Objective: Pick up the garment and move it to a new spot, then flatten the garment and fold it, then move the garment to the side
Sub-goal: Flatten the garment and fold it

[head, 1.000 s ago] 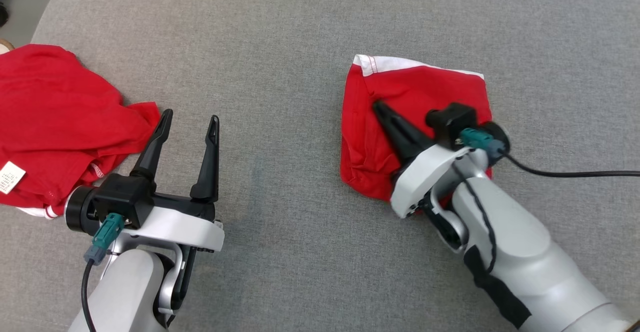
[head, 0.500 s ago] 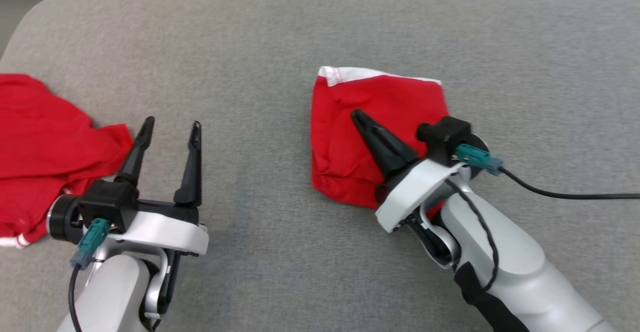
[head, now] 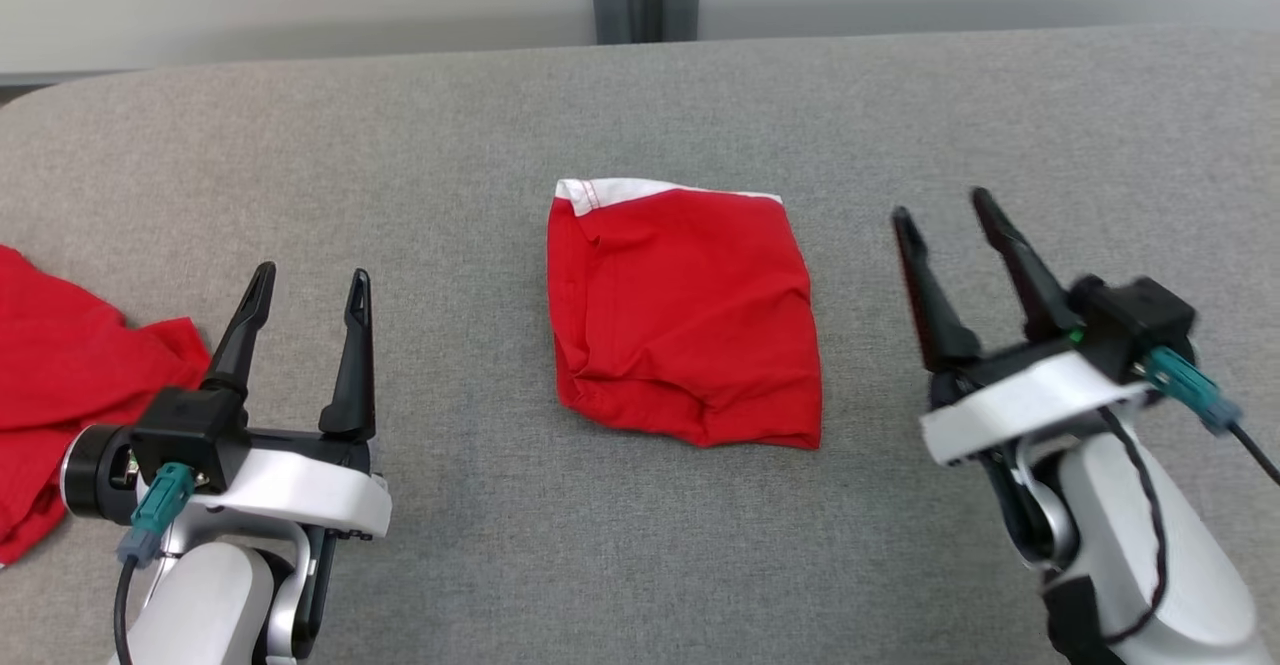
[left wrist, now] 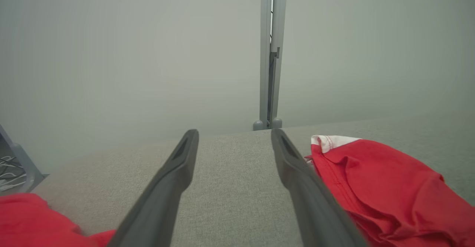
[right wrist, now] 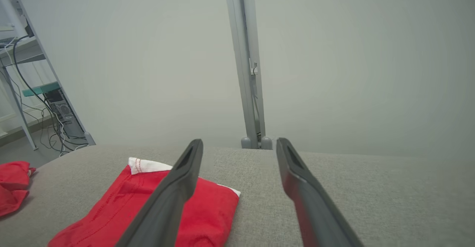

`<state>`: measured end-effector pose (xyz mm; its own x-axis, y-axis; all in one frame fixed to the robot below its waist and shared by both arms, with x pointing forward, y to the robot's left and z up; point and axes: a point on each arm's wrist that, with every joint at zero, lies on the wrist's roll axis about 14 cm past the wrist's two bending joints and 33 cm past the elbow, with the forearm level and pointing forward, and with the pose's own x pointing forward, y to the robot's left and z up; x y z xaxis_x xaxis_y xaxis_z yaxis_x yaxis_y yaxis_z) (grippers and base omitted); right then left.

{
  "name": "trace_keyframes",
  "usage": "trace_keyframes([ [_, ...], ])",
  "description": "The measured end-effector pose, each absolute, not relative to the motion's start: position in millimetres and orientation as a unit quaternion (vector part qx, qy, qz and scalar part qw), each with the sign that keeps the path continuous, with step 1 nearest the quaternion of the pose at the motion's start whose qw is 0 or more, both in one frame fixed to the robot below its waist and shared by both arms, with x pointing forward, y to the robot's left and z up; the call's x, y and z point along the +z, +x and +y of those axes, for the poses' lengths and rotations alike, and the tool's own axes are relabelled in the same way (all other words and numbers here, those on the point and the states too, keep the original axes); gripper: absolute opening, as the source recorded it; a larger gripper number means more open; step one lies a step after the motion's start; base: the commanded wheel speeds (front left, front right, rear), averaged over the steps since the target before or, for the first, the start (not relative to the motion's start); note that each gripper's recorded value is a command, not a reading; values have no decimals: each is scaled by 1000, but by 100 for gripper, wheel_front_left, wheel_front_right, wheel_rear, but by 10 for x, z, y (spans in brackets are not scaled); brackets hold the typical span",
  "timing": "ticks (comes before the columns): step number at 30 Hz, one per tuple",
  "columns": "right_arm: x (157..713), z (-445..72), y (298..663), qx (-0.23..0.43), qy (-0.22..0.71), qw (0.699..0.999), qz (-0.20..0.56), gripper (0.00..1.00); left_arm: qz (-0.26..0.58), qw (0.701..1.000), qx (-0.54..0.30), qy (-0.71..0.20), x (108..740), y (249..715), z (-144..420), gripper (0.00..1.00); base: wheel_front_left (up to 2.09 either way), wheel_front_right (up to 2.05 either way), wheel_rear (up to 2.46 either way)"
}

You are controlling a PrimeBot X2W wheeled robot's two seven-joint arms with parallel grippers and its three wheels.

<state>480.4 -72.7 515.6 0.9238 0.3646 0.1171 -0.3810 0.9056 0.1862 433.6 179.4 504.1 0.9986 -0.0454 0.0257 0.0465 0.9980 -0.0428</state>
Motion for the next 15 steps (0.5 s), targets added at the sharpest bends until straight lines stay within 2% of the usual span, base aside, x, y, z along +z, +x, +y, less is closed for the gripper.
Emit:
trace_keyframes([
  [6,5144,-1204,4637,126,83,988,-37,100,-17,999,-24,-19,5108,4287,1784,100,0,0,0],
  [15,5071,-1459,4347,84,77,993,-14,100,-12,1000,-19,-16,5114,4201,1812,100,0,0,0],
])
